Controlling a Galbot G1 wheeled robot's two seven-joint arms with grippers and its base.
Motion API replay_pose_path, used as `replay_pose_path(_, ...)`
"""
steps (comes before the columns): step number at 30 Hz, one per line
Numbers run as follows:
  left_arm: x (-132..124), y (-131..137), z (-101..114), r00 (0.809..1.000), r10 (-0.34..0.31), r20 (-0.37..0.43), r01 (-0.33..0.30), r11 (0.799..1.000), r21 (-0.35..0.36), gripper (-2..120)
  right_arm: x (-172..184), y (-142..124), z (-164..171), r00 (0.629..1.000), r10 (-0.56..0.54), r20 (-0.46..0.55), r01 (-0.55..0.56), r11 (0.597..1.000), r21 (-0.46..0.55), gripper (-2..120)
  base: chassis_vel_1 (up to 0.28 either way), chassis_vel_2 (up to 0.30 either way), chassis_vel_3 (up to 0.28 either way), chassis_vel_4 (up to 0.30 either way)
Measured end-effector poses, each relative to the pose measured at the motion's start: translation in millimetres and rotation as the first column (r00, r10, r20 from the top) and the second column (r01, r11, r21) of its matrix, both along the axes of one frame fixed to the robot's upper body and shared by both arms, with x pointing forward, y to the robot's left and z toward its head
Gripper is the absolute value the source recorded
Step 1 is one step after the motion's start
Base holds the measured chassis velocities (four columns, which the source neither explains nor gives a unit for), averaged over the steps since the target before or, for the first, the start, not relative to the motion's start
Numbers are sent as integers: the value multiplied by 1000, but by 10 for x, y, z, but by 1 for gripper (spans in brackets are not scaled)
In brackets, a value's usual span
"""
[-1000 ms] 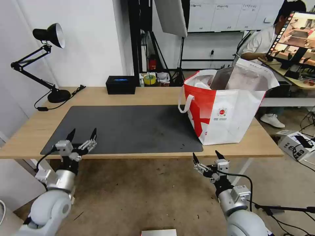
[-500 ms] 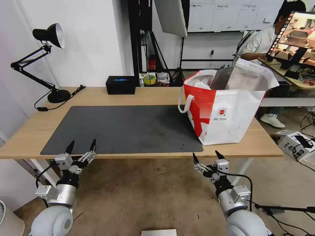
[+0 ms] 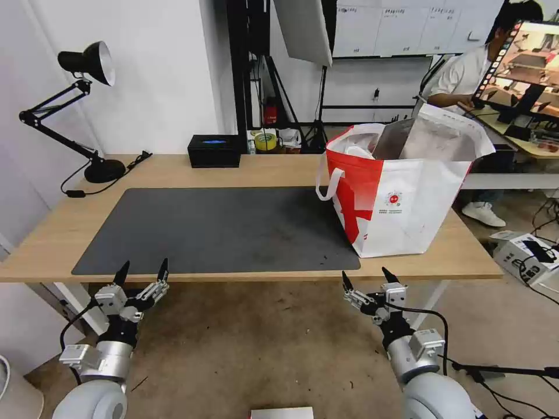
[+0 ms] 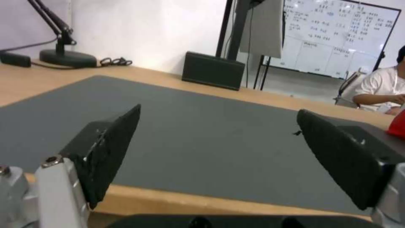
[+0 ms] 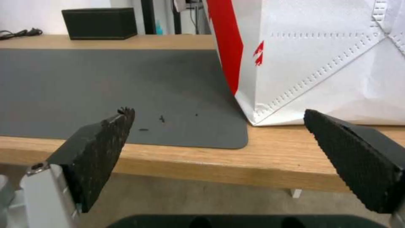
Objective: Pick up the trash from the table and place it into the takeout bag.
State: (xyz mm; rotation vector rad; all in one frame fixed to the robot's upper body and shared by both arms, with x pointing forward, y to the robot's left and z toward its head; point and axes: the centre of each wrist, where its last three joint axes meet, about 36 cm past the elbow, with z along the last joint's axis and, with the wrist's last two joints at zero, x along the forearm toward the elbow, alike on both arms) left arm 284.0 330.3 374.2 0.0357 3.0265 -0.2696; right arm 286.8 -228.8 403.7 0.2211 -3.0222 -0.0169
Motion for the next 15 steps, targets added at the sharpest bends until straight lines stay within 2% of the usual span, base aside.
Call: replay_pose_path(15,-29,3,-56,1000,4,-8,-4,1000,4,100,0,0,0,1000,0,0,0,1000,0,100,0,0,0,0)
